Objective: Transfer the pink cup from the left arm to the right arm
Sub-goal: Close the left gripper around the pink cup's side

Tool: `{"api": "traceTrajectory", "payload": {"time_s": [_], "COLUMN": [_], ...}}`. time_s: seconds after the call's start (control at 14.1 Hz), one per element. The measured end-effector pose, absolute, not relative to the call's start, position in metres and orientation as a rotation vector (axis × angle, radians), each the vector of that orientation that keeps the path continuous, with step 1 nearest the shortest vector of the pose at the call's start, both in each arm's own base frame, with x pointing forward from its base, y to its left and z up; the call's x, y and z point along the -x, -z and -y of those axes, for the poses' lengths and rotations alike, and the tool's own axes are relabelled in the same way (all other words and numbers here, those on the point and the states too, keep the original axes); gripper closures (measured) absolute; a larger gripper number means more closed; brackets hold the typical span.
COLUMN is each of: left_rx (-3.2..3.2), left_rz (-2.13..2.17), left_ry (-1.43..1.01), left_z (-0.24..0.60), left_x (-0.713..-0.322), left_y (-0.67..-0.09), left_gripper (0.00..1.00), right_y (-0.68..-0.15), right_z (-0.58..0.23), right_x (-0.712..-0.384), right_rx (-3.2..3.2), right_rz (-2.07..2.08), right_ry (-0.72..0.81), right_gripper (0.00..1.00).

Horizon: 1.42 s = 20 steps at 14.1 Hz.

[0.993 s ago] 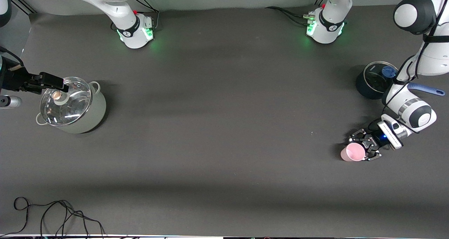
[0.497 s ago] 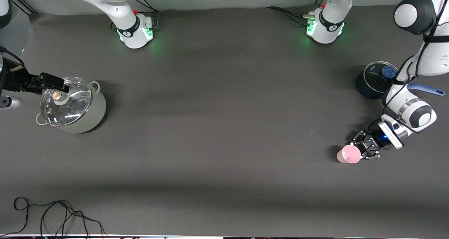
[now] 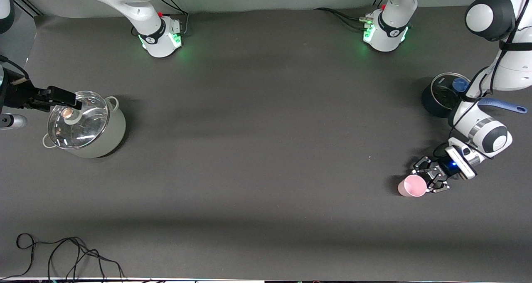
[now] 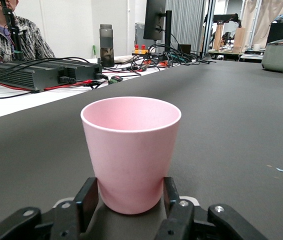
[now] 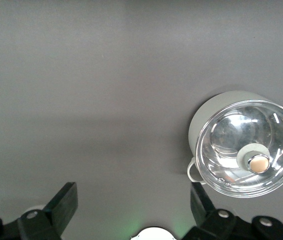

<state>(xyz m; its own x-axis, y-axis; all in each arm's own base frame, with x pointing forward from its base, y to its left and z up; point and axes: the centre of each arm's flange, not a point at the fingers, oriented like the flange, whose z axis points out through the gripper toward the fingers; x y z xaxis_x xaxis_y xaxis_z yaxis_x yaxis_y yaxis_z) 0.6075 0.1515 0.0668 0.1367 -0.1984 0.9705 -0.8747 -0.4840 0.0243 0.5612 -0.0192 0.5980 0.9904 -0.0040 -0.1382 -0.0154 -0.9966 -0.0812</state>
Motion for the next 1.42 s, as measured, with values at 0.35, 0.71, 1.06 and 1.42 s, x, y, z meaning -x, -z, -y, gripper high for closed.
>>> {"api": "traceTrajectory", "payload": {"time_s": [0.35, 0.71, 1.06, 1.42], "left_rx": [-1.812, -1.81, -1.809, -1.817], "left_rz": [0.996, 0.947, 0.911, 0.863], "left_ry": [-1.386, -1.403, -1.419, -1.423], "left_z": [-0.13, -0.113, -0.1, -0.106], "left_x": [-0.611, -0.614, -0.618, -0.632], "left_y": [-0.062, -0.061, -0.061, -0.088], "left_gripper": [0.26, 0.0, 0.27, 0.31], "right_y": [-0.598, -0.598, -0.598, -0.598], "right_z": [0.019, 0.019, 0.019, 0.019], "right_x": [-0.561, -0.561, -0.561, -0.561], "right_rx": [3.052, 3.052, 3.052, 3.052], "right_rz": [-0.015, -0.015, -0.015, -0.015], "right_ry": [-0.212, -0.212, -0.212, -0.212], "right_gripper": [0.0, 0.0, 0.0, 0.0]}}
